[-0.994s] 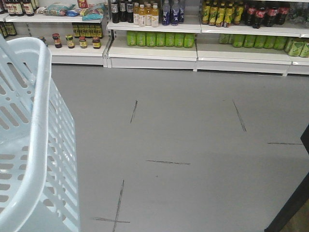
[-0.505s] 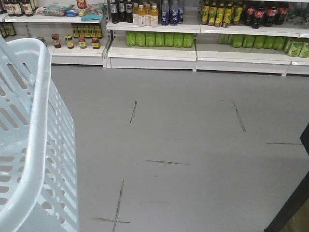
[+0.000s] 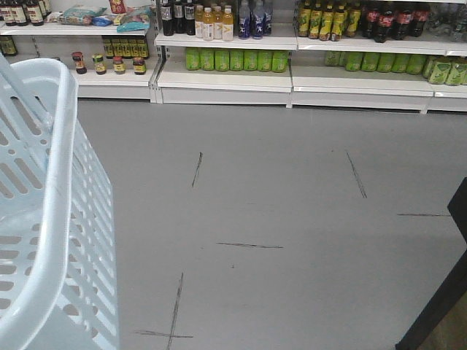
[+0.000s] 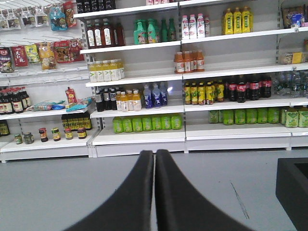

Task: Pick three apples into basket with both arms
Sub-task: 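Drive the base across the floor carrying the basket in the left gripper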

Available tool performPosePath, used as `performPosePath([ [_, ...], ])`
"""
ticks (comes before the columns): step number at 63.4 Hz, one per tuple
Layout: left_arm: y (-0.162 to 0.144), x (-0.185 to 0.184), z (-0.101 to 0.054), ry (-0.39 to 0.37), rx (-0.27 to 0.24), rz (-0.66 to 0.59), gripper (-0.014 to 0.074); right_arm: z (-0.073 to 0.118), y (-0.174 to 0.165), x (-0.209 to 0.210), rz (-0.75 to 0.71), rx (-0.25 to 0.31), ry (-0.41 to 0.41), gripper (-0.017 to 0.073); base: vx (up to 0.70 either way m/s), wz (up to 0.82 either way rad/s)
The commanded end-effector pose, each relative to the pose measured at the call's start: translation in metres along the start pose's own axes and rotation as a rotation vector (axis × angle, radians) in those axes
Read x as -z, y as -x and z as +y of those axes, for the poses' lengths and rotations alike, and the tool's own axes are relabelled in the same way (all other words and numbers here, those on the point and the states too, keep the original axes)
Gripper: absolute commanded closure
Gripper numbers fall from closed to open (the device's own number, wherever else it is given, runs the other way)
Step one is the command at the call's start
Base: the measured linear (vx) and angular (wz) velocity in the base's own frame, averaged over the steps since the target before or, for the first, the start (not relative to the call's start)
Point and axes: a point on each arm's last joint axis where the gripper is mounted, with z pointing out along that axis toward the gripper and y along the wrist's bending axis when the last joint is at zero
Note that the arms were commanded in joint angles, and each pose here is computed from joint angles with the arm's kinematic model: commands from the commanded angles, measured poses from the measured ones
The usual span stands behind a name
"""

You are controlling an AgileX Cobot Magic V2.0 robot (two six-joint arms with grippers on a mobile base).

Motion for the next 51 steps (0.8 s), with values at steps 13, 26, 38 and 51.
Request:
performPosePath([
  [13,0.004,0.0068,0.0118,0.09,0.015,-0.063,0.0601,0.0008,0.0028,0.0009,-0.075,0.004,0.012,0.0568,0.01,-0.04],
  [26,0.004,0.0068,0.0118,0.09,0.015,-0.063,0.0601,0.0008,0.0028,0.0009,-0.075,0.004,0.012,0.0568,0.01,-0.07],
  [38,0.004,0.0068,0.0118,0.09,0.015,-0.063,0.0601,0.0008,0.0028,0.0009,-0.075,0.004,0.012,0.0568,0.02,-0.1],
  [51,0.004,0.0068,0.0118,0.09,0.015,-0.063,0.0601,0.0008,0.0028,0.0009,-0.075,0.004,0.012,0.0568,0.02,-0.13],
])
